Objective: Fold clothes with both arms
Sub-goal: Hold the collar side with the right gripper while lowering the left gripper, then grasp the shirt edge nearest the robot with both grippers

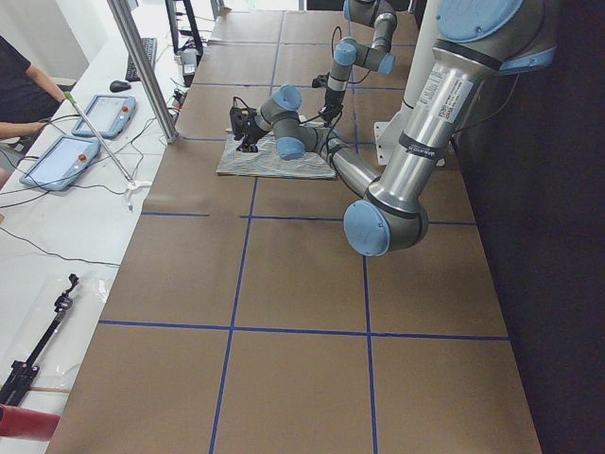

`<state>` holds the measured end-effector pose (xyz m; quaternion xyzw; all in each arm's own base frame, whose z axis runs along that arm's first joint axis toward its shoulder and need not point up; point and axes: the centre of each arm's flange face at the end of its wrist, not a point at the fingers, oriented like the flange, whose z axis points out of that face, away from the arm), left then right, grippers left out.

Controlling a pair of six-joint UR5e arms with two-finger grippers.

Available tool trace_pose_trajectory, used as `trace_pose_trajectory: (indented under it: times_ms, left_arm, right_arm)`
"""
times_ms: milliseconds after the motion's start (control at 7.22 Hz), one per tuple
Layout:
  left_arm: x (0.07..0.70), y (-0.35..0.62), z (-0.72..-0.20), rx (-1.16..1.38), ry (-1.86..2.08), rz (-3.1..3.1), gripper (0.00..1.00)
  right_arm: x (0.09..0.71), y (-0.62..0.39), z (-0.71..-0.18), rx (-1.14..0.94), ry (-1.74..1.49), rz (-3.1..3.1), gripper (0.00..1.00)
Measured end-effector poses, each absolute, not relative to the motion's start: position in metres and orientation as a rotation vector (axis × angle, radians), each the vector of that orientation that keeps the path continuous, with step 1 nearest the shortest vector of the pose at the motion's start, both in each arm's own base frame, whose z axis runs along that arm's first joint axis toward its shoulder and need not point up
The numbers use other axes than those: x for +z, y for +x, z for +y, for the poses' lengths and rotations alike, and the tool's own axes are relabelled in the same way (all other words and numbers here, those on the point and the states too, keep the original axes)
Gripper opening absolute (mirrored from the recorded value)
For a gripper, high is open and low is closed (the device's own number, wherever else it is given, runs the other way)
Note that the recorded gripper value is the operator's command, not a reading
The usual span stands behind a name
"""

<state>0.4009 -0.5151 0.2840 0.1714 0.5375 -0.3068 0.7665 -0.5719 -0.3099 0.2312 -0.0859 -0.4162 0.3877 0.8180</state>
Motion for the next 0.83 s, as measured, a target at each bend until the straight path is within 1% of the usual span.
trace_pose_trajectory:
  times_ms: [138,415,554,692,831]
  left_arm:
    - [0.287,0.416,-0.474,-0.686,0.313,1.171,0.45]
    - [0.289,0.444,-0.374,-0.700,0.212,1.100,0.46]
    - [0.299,0.457,-0.335,-0.704,0.168,1.061,0.46]
    - [0.310,0.471,-0.306,-0.701,0.146,1.028,0.46]
    - [0.318,0.481,-0.291,-0.695,0.136,1.007,0.46]
  right_arm:
    - [0.231,-0.567,-0.309,0.825,-0.184,-0.890,0.00]
    - [0.230,-0.561,-0.307,0.825,-0.185,-0.893,0.00]
    - [0.231,-0.560,-0.307,0.825,-0.185,-0.893,0.00]
    - [0.230,-0.560,-0.307,0.825,-0.185,-0.894,0.00]
    - [0.230,-0.559,-0.308,0.826,-0.185,-0.895,0.00]
